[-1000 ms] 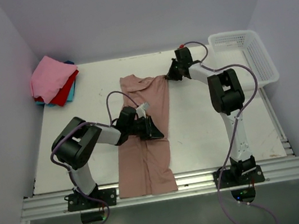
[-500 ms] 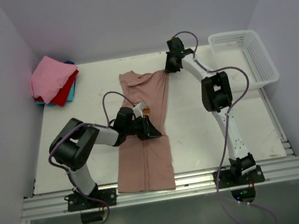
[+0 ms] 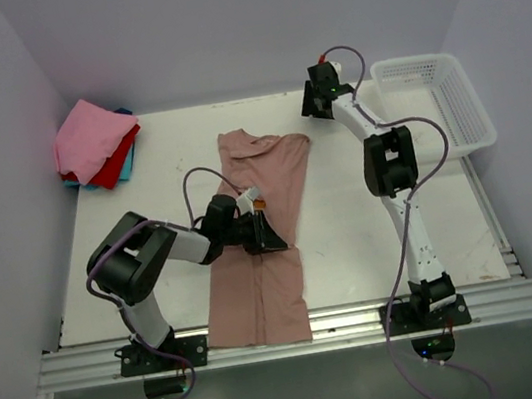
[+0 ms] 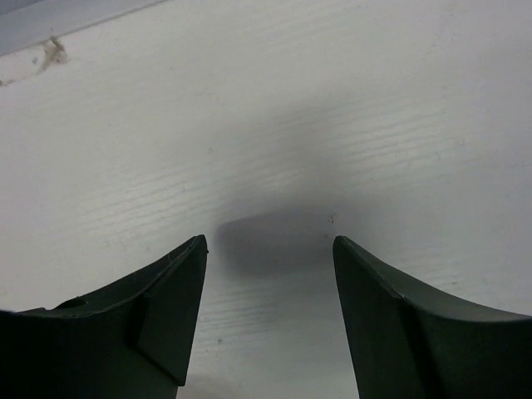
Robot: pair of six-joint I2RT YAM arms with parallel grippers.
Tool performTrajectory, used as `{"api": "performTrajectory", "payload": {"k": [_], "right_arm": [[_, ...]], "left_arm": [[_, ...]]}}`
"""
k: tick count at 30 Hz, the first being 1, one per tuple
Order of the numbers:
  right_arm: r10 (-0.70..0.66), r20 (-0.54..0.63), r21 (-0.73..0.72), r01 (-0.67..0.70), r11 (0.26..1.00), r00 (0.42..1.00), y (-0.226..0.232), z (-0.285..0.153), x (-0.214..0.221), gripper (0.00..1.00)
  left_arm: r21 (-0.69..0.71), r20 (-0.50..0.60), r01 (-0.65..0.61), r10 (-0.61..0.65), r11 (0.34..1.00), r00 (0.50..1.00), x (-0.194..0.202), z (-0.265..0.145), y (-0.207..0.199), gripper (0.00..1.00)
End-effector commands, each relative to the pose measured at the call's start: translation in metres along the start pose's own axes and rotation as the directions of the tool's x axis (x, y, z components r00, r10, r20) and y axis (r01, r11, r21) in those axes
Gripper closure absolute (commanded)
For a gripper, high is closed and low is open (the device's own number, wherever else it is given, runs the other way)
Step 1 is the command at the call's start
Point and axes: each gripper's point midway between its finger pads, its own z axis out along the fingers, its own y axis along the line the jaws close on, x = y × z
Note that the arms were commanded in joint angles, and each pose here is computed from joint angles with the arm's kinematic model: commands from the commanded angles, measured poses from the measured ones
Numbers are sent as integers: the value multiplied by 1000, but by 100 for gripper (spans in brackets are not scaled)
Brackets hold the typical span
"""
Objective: Fold and stack the t-shirts
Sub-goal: Fold the tshirt
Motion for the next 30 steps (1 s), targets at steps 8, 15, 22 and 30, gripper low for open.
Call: {"api": "performTrajectory", "payload": {"k": [8,15,22,30], "right_arm": [[-15,211,-107,38,993,977,4,-139,-31,34],[-64,207,-218,109,970,976,12,-229,9,32],[-162,24,-350,160,923,986,30,-298,112,53],[-142,-125,-470,68,880,982,20,-371,203,51]], "left_arm": [[28,67,-114,112,993,991,-23,-18,-32,75],[-30,292,-343,337,939,895,-116,-70,-89,43],[-127,309,-191,222,973,925,-129,-118,-30,0],[-201,182,-11,48,980,982,-40,-147,7,0]]}}
